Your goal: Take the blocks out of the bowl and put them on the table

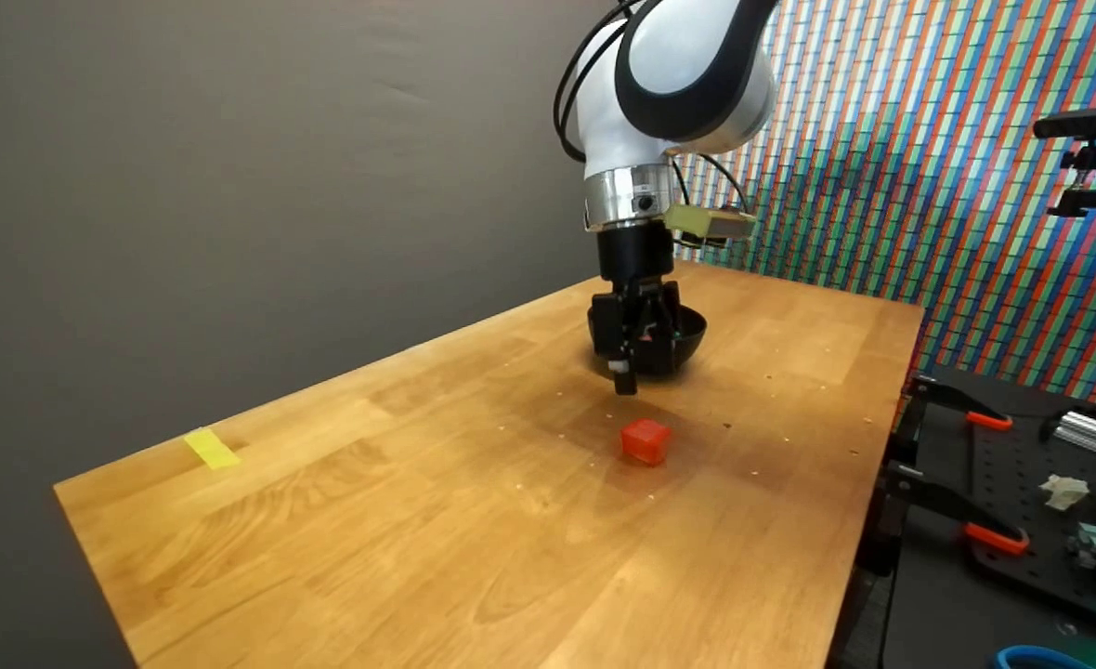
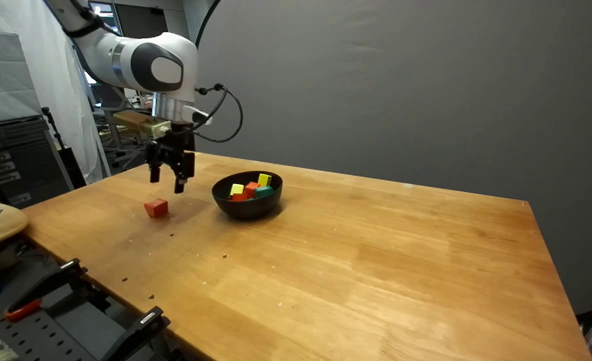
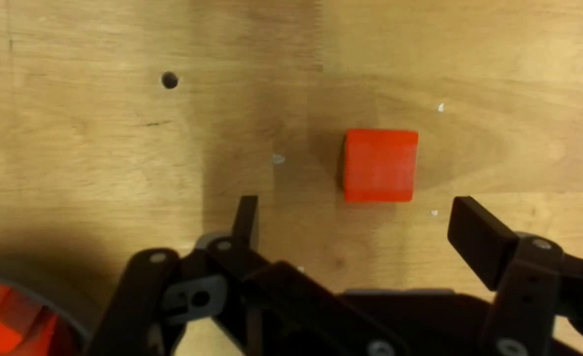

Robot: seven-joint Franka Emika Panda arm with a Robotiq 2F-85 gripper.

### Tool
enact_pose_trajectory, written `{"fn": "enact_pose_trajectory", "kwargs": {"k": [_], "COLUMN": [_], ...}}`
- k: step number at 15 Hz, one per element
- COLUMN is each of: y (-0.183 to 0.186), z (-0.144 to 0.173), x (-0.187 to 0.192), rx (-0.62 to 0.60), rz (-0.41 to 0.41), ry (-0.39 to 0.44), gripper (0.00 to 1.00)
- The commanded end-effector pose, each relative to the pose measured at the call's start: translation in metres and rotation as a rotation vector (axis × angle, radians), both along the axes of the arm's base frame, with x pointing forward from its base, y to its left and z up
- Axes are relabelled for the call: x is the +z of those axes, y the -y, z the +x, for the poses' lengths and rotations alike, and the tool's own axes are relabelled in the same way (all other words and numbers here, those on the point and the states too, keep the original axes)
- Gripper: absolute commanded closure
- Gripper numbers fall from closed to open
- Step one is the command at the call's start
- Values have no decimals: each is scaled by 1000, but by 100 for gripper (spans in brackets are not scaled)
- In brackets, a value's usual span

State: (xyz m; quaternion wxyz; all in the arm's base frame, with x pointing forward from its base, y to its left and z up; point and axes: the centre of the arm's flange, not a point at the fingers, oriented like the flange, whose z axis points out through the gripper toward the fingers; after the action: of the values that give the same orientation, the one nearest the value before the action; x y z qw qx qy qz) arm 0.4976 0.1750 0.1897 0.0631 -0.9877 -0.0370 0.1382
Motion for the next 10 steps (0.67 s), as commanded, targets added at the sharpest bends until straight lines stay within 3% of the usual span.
{"fn": "enact_pose_trajectory", "kwargs": {"k": [1, 4, 5, 6, 10], "y": [47, 104, 78, 95, 109], "z": [13, 24, 29, 31, 52], "x": [54, 74, 55, 63, 36], "rx": [-73, -228, -153, -188, -271], "rz": [-35, -98, -54, -67, -36], "ry": [81, 136, 110, 124, 118], "gripper": [0, 0, 1, 0, 0]}}
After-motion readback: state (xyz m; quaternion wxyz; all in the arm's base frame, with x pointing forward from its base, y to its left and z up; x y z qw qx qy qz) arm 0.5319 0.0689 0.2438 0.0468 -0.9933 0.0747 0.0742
